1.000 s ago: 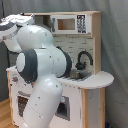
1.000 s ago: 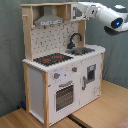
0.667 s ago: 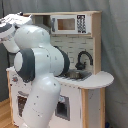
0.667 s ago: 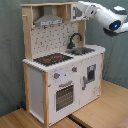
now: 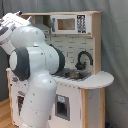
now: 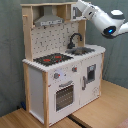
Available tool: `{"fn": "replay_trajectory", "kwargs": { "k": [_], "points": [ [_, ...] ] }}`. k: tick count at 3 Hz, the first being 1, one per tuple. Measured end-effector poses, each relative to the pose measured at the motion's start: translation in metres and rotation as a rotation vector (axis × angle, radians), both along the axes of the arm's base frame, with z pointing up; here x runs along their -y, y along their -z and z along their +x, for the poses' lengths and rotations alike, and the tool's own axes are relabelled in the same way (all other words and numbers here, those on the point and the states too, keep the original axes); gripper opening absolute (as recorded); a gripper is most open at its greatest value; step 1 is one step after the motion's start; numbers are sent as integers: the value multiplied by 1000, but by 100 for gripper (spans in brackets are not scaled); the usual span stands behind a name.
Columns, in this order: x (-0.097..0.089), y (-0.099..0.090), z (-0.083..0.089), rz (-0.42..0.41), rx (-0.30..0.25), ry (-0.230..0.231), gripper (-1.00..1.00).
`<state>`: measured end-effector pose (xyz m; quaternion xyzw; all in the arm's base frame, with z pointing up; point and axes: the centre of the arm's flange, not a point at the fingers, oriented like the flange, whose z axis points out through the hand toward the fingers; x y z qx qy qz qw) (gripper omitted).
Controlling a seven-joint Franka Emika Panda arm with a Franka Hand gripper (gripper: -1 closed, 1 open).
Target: Play with the kitchen
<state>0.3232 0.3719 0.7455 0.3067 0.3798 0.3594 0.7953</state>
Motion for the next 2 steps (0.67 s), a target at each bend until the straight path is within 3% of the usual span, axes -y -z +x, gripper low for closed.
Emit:
{"fn": "replay_trajectory", "kwargs": {
  "k": [2],
  "points": [
    [-9, 9, 0, 165, 132, -12, 100]
  ]
}}
